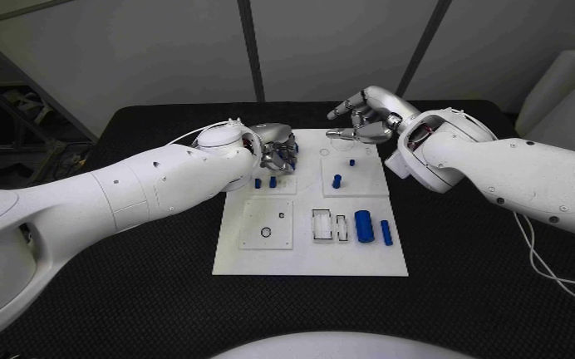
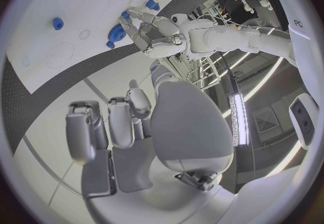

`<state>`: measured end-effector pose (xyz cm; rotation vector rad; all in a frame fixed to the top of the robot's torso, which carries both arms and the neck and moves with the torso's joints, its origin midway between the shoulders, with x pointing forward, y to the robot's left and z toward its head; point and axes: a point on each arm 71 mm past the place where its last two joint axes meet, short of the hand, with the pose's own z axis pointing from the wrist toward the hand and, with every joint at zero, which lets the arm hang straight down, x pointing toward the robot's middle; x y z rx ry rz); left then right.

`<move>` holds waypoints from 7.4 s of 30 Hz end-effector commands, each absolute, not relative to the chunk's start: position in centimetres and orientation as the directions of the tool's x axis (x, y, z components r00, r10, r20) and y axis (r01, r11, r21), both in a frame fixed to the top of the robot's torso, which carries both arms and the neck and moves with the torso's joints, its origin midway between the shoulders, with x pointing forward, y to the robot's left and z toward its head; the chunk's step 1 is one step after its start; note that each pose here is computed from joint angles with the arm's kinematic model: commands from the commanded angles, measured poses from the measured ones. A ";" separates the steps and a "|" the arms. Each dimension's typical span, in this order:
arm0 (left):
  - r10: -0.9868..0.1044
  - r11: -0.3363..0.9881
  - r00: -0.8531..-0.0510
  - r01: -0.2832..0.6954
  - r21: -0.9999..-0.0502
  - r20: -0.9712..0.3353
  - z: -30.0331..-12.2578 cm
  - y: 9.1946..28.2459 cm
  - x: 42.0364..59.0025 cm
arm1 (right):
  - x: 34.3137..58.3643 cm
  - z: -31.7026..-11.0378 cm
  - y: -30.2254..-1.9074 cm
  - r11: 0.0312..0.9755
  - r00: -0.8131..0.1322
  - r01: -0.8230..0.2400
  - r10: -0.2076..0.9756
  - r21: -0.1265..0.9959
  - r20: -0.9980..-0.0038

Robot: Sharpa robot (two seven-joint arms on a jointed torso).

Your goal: Assemble the parts on the task board

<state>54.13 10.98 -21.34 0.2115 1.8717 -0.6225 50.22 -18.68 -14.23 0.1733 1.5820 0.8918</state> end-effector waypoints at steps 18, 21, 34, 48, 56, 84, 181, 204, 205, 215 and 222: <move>-0.212 0.820 -0.380 0.432 -0.375 -0.901 -21.8 11.0 54.0 | 50.2 -14.1 -18.6 0.690 -0.237 -0.375 0.574 0.619 -0.784; -0.249 0.807 -0.364 0.434 -0.399 -0.898 -21.6 11.2 53.9 | 50.3 -14.1 -18.7 0.690 -0.235 -0.375 0.575 0.619 -0.784; -0.325 0.775 -0.330 0.444 -0.450 -0.886 -20.4 12.8 53.0 | 50.5 -14.2 -19.2 0.698 -0.228 -0.366 0.575 0.616 -0.786; -0.345 0.807 -0.318 0.380 -0.452 -0.883 -19.3 17.1 52.6 | 50.6 -14.3 -19.5 0.704 -0.226 -0.356 0.573 0.615 -0.788; -0.330 0.823 -0.342 0.353 -0.445 -0.880 -19.6 18.2 52.8 | 50.7 -14.3 -19.3 0.703 -0.227 -0.357 0.573 0.615 -0.787; -0.295 0.838 -0.408 0.325 -0.439 -0.864 -21.2 17.5 53.0 | 50.6 -14.4 -19.1 0.701 -0.231 -0.360 0.573 0.616 -0.787; -0.926 -0.067 -0.366 -0.080 -0.994 0.092 -18.3 25.4 50.9 | 50.8 -19.9 -19.4 0.919 -0.248 -0.389 -0.037 0.065 -0.968; -0.921 -0.051 -0.381 -0.076 -0.996 0.077 -18.2 25.6 50.8 | 50.7 -19.3 -18.5 0.914 -0.184 -0.401 -0.012 0.064 -0.983; -0.921 -0.051 -0.382 -0.075 -0.996 0.076 -18.2 25.6 50.8 | 50.6 -19.2 -18.5 0.913 -0.177 -0.403 -0.007 0.066 -0.984; -0.925 -0.050 -0.373 -0.064 -0.997 0.070 -18.1 25.8 50.7 | 49.6 -18.1 -18.6 0.905 -0.114 -0.415 0.054 0.097 -0.992; -0.927 -0.050 -0.368 -0.057 -0.997 0.067 -18.1 26.1 50.7 | 48.9 -17.4 -18.7 0.899 -0.090 -0.418 0.105 0.134 -0.990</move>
